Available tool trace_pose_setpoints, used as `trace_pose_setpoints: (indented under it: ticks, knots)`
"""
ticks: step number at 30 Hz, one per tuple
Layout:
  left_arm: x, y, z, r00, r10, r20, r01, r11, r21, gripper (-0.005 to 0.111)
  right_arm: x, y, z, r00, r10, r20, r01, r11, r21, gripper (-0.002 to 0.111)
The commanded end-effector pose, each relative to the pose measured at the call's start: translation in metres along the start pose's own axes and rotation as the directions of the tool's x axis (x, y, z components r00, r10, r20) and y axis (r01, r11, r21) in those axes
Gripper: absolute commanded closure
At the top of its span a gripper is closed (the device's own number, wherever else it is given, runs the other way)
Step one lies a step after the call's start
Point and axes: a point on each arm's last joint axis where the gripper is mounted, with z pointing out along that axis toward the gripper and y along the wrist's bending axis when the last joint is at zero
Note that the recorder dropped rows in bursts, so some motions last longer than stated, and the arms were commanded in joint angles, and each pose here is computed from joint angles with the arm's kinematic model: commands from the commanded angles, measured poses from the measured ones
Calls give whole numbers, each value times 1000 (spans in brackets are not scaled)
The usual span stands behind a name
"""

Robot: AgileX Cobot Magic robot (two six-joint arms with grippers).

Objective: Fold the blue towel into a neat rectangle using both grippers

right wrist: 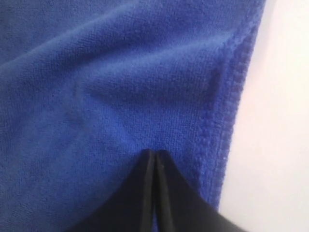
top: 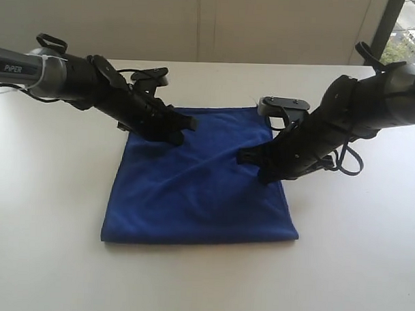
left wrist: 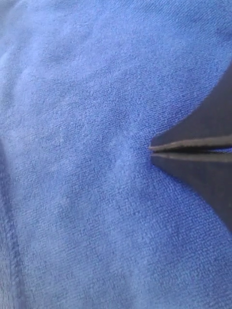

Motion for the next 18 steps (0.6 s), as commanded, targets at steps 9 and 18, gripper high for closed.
trace_pose_setpoints:
  ticks: [9, 18]
  knots:
    - [-2, 44, -7, 998, -64, 15, 64, 996, -60, 107, 13, -3, 9, 995, -1, -100, 1, 1000, 1, 108]
    - [-9, 34, -18, 999, -51, 12, 51, 999, -18, 107, 10, -4, 4, 999, 1, -42, 0, 1000, 19, 108]
